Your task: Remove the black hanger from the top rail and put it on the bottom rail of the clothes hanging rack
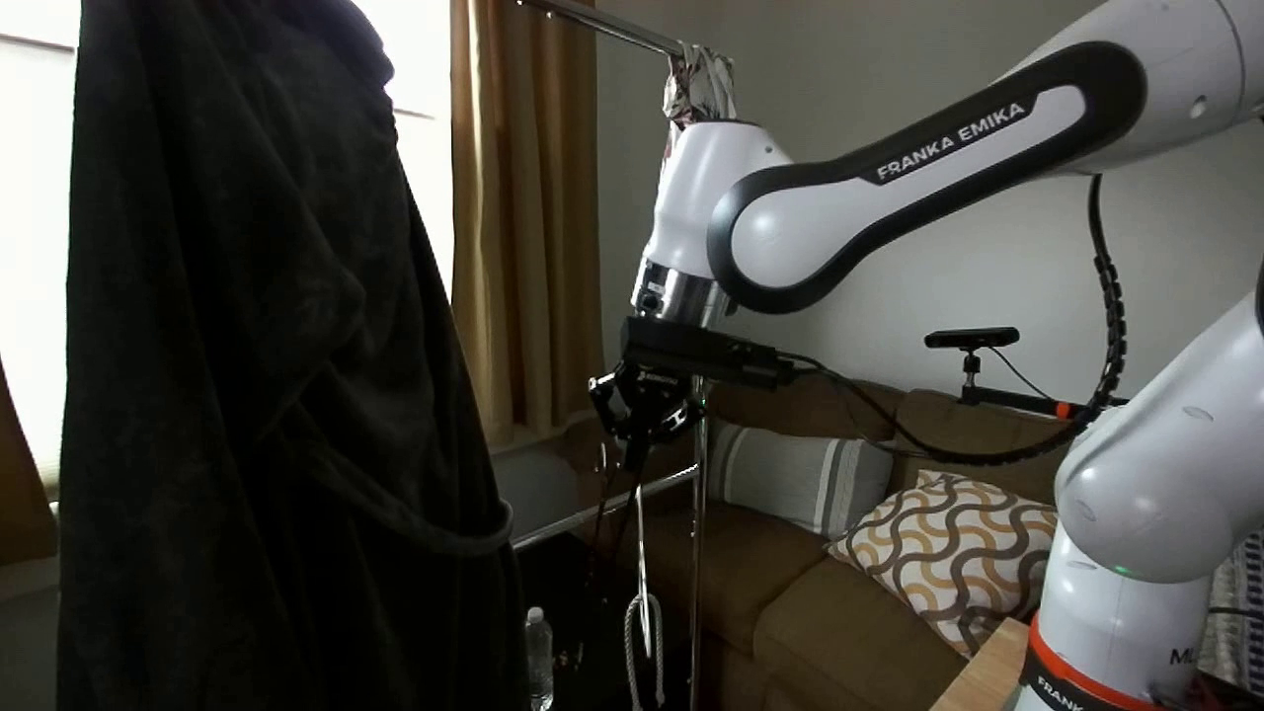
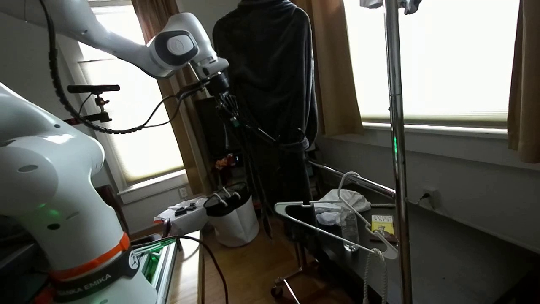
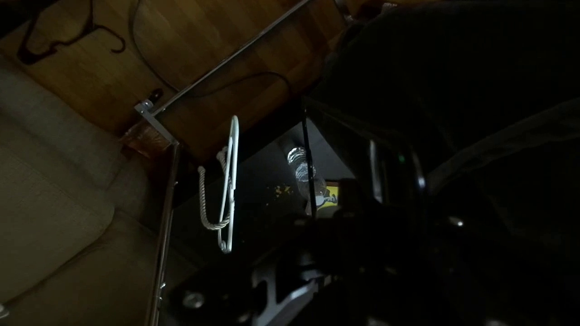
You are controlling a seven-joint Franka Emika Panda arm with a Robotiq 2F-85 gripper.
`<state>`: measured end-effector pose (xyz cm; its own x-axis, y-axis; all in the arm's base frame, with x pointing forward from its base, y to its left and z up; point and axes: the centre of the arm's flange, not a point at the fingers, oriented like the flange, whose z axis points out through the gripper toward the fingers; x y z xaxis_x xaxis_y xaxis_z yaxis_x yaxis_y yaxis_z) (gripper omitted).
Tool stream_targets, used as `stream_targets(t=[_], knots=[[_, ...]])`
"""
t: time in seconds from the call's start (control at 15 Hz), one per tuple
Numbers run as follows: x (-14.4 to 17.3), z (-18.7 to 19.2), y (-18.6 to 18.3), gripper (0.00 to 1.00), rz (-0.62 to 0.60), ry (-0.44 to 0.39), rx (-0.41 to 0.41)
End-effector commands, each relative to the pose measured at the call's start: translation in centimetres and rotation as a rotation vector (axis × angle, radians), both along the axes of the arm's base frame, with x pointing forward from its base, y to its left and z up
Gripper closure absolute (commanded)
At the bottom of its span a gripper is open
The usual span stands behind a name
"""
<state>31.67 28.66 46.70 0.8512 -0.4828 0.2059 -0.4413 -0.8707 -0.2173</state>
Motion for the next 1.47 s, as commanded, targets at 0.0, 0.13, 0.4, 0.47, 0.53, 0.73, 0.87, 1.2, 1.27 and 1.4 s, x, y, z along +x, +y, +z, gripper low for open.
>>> stream_targets(t=[0.0,0.13,0.4,0.47,0.53,0.73,0.87,1.2,1.27,1.4], knots=[[3.6,-4.3,2.9,0.99,-0.027,-0.023,-0.063],[4.6,-5.3,2.4,0.99,-0.002,0.003,-0.086],[4.1,-5.5,1.4,0.99,0.003,0.016,-0.076],[4.6,-5.9,1.4,0.99,-0.017,0.014,-0.067],[5.4,-6.6,1.4,0.99,-0.034,-0.01,-0.064],[7.2,-7.8,0.9,0.99,-0.063,-0.07,-0.082],[8.2,-8.1,0.7,0.99,-0.05,-0.104,-0.083],[10.0,-10.9,0.3,0.99,0.051,-0.039,-0.175],[10.2,-11.5,0.4,0.99,0.066,-0.029,-0.181],[10.7,-12.6,0.6,0.99,0.093,-0.023,-0.185]])
